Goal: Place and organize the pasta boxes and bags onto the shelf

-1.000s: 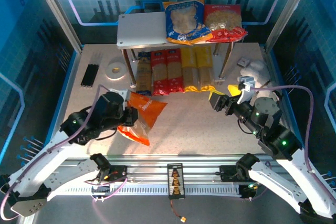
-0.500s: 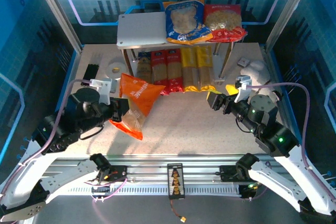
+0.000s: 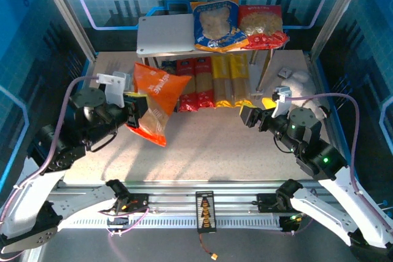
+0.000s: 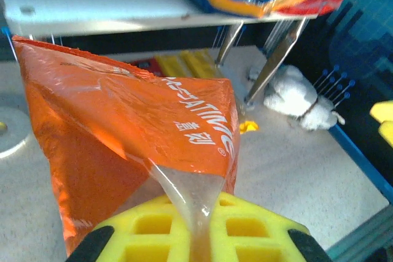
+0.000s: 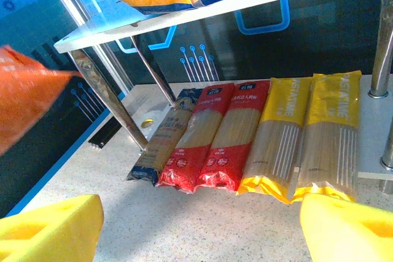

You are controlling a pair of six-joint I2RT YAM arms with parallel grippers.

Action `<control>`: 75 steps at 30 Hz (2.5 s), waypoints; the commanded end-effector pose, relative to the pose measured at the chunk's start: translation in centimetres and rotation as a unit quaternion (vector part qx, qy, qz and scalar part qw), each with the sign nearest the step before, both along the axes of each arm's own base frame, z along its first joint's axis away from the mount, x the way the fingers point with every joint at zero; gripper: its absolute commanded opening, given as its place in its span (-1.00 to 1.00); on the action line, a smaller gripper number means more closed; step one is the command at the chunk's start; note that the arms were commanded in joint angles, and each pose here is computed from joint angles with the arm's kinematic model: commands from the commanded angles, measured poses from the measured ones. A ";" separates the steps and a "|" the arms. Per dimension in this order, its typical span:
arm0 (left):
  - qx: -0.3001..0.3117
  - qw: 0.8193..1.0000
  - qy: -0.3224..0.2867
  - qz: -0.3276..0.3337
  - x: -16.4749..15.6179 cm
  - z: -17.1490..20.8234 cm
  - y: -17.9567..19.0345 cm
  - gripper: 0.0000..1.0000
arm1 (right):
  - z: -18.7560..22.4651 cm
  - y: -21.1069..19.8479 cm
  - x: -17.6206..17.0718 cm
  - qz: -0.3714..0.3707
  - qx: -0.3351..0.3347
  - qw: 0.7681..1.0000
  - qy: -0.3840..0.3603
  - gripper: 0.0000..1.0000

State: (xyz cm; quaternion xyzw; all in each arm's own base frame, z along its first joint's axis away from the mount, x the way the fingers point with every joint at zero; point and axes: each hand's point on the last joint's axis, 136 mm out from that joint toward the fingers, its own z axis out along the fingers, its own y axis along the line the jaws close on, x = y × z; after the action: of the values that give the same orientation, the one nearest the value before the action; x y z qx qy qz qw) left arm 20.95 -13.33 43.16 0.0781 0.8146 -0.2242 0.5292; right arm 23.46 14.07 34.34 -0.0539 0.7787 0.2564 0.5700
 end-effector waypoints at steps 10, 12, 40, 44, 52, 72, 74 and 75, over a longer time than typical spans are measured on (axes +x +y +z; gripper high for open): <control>-0.011 0.980 -0.192 0.049 2.7 13.4 0.7 -1.00 | 1.8 0.8 -0.2 0.017 0.020 1.000 -0.014 0.69; -0.003 0.978 -0.202 0.055 3.2 14.4 0.6 -1.00 | 1.9 0.8 -0.2 0.017 0.020 1.000 -0.014 0.69; -0.097 0.973 -0.137 0.162 20.0 13.3 3.1 -1.00 | 2.2 -0.1 0.0 0.000 -0.017 0.999 -0.029 0.73; -0.097 0.973 -0.138 0.157 21.3 13.4 2.7 -1.00 | 2.0 0.1 0.1 0.003 -0.019 0.999 -0.026 0.73; -0.115 0.971 -0.147 0.148 24.0 14.4 2.0 -1.00 | 1.8 0.1 0.3 0.001 -0.024 0.999 -0.024 0.73; -0.132 0.987 -0.053 0.073 28.9 7.4 -2.0 -1.00 | 1.3 0.5 1.1 0.000 -0.031 0.999 -0.016 0.73; -0.128 0.988 -0.042 0.074 29.2 6.4 -2.2 -1.00 | 1.3 0.6 1.1 0.002 -0.032 0.999 -0.016 0.73; -0.126 0.989 -0.036 0.074 29.3 5.8 -2.2 -1.00 | 1.3 0.6 1.2 0.002 -0.032 0.999 -0.015 0.73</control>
State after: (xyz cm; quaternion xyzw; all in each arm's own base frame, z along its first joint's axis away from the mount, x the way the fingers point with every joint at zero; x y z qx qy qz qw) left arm 49.62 -14.99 47.32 -0.0509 0.7906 -0.2527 0.5554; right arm 24.66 14.81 33.94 -0.0761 0.7905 0.2302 0.5624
